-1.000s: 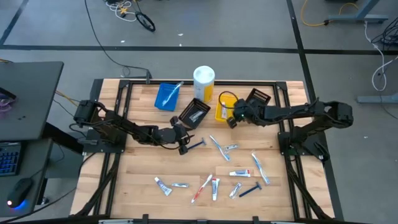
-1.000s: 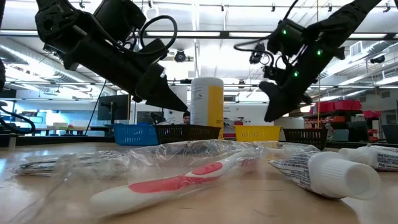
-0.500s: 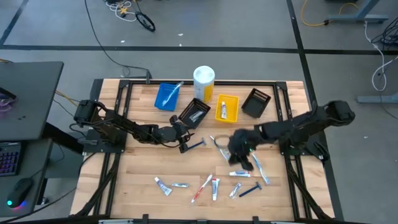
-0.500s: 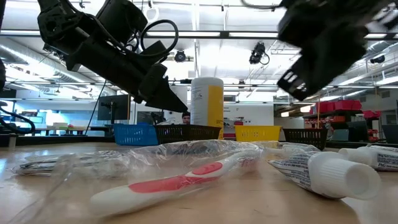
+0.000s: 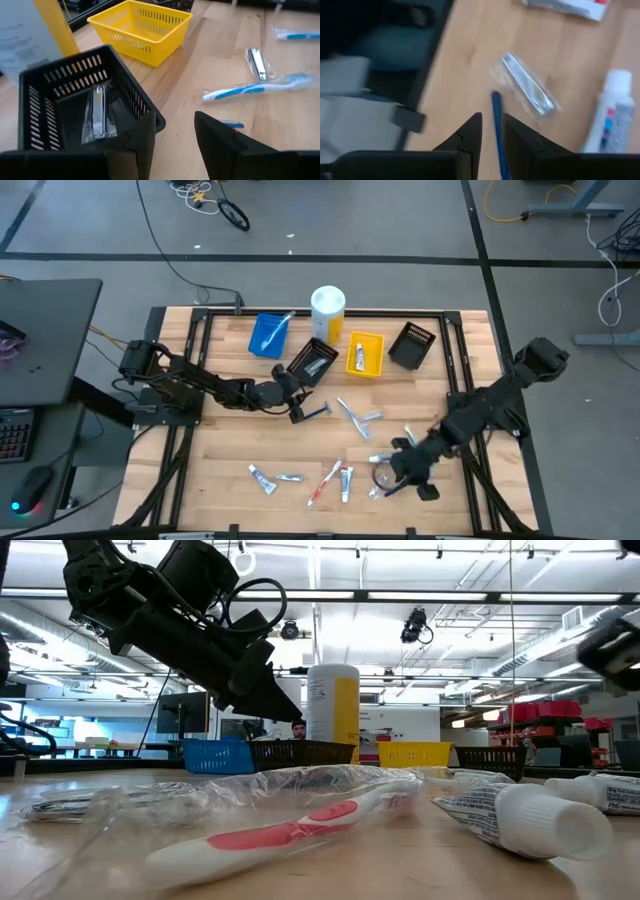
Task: Pick & Place Travel size toiletries
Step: Put the razor into the right black bin
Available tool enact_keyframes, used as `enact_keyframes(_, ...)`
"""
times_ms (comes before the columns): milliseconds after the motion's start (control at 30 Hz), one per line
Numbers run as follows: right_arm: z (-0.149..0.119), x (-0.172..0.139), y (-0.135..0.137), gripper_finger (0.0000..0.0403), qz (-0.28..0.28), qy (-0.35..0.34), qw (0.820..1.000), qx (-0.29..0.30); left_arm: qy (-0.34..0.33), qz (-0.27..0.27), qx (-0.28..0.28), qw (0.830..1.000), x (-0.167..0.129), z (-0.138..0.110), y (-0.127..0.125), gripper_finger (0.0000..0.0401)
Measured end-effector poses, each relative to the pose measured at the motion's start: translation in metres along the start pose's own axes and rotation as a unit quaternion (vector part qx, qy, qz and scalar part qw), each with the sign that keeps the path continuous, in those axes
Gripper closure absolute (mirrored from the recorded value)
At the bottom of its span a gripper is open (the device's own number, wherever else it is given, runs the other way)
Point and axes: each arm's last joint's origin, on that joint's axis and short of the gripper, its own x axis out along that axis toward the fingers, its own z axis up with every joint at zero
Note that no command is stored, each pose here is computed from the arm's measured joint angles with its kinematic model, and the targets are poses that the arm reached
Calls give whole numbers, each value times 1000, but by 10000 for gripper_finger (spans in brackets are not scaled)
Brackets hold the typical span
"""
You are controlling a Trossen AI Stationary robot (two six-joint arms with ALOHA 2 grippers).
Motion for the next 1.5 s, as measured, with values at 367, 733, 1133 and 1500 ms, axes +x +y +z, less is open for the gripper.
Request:
enact_keyframes(367,-24,14,25,323,-69,-1,997,42,1,0,-28,1000,0,0,0,254)
enact_keyframes(733,-39,41,20,323,-147,26,989,6,1,-1,-33,999,0,0,0,254)
enact_keyframes(1133,-44,54,16,325,-162,53,984,-41,1,-2,-29,1000,0,0,0,254)
enact_keyframes(1500,-32,39,15,367,-156,6,987,25,1,-14,-27,1000,0,0,-1,254)
